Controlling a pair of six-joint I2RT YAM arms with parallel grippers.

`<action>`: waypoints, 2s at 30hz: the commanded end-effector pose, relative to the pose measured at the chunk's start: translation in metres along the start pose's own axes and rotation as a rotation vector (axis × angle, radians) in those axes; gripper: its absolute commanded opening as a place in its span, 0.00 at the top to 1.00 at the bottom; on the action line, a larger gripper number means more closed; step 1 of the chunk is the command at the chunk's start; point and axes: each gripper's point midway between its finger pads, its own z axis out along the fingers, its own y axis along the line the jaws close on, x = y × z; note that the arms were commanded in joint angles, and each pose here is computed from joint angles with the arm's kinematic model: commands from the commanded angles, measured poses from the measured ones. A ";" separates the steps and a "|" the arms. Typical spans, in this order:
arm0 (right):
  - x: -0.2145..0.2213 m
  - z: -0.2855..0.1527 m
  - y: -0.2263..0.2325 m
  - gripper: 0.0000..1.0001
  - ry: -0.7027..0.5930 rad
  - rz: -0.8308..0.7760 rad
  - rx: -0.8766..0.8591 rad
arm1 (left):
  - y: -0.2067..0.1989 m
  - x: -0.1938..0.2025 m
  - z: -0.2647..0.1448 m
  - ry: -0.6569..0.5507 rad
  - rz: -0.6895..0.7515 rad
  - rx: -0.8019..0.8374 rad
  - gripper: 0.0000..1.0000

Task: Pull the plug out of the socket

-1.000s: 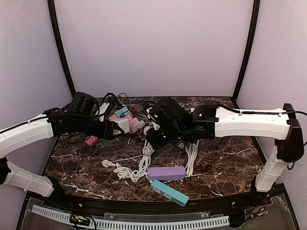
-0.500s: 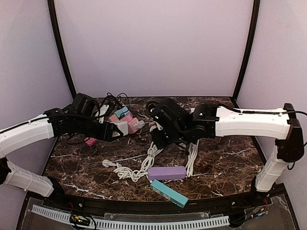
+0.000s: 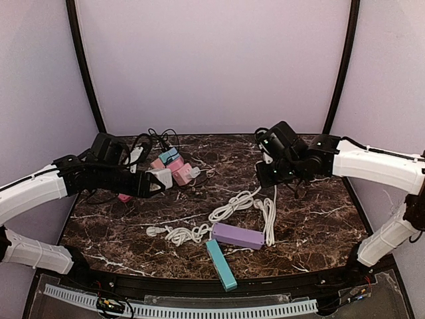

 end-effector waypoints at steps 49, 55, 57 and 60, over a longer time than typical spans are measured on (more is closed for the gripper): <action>0.057 0.022 -0.183 0.10 0.086 0.416 0.081 | 0.108 0.065 0.022 0.012 -0.461 -0.063 0.99; 0.045 -0.001 -0.183 0.04 0.009 0.435 0.074 | 0.133 0.074 0.021 0.000 -0.584 -0.074 0.99; 0.040 -0.008 -0.181 0.04 -0.018 0.437 0.061 | 0.138 0.075 0.022 0.000 -0.605 -0.074 0.99; 0.033 -0.017 -0.177 0.04 -0.051 0.433 0.032 | 0.142 0.076 0.023 0.004 -0.625 -0.072 0.99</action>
